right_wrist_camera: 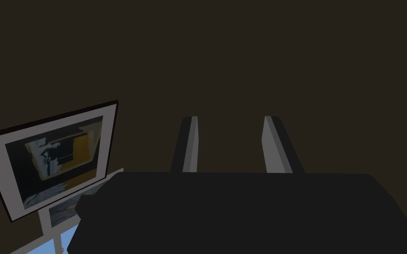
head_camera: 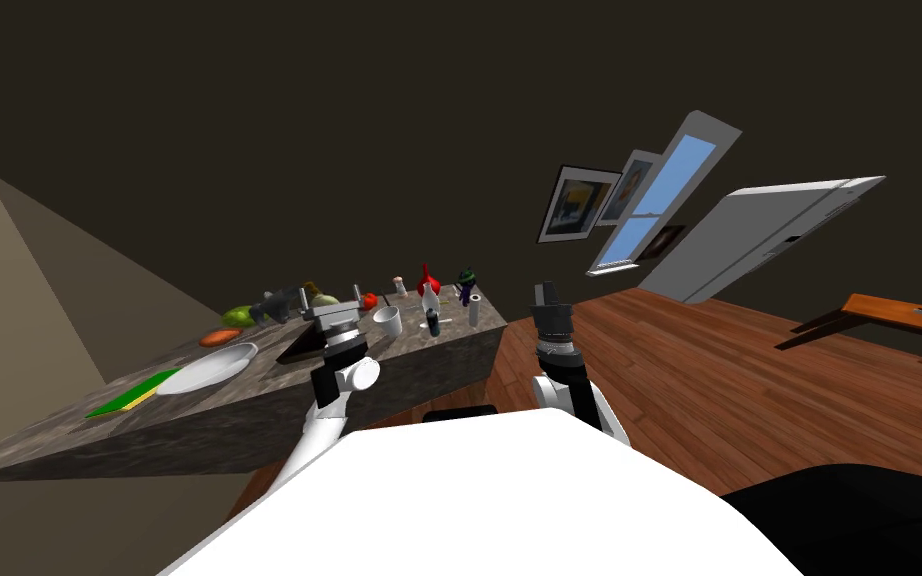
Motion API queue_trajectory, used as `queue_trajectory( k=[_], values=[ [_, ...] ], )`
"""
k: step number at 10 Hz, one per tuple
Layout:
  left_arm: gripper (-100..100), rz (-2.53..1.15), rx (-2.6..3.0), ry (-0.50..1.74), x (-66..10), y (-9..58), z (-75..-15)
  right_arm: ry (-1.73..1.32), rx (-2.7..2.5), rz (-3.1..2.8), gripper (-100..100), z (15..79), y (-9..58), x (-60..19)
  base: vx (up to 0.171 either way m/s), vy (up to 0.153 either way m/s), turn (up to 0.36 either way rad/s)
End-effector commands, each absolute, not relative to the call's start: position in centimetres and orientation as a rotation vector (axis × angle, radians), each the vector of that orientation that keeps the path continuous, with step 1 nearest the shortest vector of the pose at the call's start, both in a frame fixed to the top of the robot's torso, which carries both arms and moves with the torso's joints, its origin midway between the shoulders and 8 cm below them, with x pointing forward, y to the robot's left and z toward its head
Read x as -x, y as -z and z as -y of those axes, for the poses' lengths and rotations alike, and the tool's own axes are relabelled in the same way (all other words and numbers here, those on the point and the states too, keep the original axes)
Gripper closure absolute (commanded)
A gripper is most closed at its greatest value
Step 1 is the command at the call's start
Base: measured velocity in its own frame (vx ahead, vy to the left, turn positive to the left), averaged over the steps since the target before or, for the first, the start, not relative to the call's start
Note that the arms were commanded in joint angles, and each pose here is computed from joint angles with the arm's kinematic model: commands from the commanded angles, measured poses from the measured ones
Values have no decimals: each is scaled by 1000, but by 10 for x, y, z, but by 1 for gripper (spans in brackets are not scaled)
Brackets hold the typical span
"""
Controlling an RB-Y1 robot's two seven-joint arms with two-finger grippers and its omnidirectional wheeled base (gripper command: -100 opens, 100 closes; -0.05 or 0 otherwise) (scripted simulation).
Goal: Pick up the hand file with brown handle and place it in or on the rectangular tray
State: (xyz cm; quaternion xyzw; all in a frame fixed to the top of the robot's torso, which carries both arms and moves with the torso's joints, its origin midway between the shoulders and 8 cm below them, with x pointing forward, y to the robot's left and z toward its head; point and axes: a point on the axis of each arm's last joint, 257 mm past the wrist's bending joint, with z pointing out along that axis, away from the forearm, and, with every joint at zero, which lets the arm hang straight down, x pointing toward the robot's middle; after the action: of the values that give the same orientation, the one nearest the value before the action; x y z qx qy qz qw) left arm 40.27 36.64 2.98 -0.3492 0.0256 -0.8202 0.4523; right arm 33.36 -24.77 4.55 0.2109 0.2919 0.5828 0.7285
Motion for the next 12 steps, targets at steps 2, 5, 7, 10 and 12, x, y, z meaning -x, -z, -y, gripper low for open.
queue_trajectory(
  k=[2,5,7,10,12],
  values=[
    [-100,-22,922,2045,-414,-20,-382,-1284,-465,-643,0,248,-46,-334,23,-76,2],
    [-100,11,1002,2058,-434,-4,-404,-1284,-465,-643,0,248,-46,-334,15,-105,6],
    [-100,45,1058,2063,-445,7,-418,-1284,-465,-643,0,248,-46,-334,32,-103,10],
    [-100,94,1123,2071,-455,19,-435,-1284,-465,-643,0,248,-46,-334,17,-66,7],
    [-100,123,1172,2070,-463,28,-449,-1284,-465,-643,0,248,-46,-334,26,-91,15]
  ],
)
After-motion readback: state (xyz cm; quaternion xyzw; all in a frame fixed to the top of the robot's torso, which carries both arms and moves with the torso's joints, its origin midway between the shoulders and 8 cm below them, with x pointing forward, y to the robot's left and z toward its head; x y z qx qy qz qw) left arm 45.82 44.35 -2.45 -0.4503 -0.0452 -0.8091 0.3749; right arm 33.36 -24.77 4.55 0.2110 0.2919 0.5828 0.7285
